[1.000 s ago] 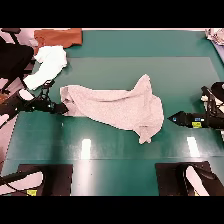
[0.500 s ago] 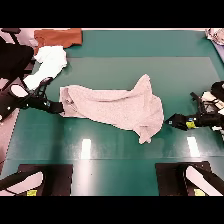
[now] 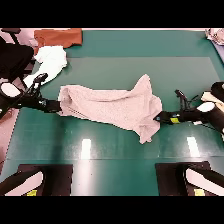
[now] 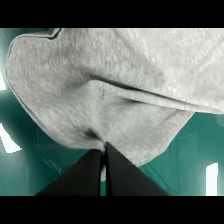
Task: Fold the shirts.
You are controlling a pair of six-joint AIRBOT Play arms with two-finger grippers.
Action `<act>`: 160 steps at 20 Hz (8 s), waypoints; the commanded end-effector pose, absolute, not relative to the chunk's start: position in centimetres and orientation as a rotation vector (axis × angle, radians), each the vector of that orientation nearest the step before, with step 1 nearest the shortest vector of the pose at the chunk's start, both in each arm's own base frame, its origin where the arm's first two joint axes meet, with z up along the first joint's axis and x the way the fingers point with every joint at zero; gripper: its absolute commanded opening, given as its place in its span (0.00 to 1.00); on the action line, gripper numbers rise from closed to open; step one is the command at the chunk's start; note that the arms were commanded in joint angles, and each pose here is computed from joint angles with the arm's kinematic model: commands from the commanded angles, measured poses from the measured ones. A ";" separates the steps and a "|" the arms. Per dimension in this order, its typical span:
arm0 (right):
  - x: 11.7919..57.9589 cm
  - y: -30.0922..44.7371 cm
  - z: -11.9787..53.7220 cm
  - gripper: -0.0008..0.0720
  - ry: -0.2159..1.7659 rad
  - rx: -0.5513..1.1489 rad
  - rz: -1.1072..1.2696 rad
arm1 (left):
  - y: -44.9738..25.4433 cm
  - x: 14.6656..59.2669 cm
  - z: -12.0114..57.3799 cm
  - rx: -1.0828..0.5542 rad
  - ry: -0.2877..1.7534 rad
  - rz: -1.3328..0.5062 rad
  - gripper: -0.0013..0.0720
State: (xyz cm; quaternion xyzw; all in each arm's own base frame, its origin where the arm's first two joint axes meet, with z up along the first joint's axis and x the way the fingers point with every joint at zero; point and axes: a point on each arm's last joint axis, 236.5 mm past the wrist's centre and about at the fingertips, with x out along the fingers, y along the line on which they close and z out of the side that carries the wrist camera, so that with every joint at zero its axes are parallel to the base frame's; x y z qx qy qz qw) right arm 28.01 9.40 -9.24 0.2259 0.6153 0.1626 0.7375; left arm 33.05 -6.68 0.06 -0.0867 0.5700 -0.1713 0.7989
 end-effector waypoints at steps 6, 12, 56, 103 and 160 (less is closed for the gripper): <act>33.2 12.3 -2.6 0.03 1.180 0.306 0.488 | -8.2 32.1 1.4 -0.279 1.235 -0.391 0.04; 33.4 7.1 13.6 0.03 0.840 0.243 0.428 | -6.9 33.1 12.8 -0.279 0.973 -0.288 0.04; 51.3 4.4 2.3 0.03 1.202 0.389 0.315 | -4.9 53.1 1.5 -0.386 0.926 -0.108 0.04; 23.4 4.4 0.2 0.87 1.318 0.724 0.229 | -3.0 29.5 -5.5 -0.433 1.407 -0.147 1.00; 39.9 5.1 8.5 0.03 1.009 0.477 0.314 | -4.6 44.2 7.1 -0.817 0.856 -0.172 0.04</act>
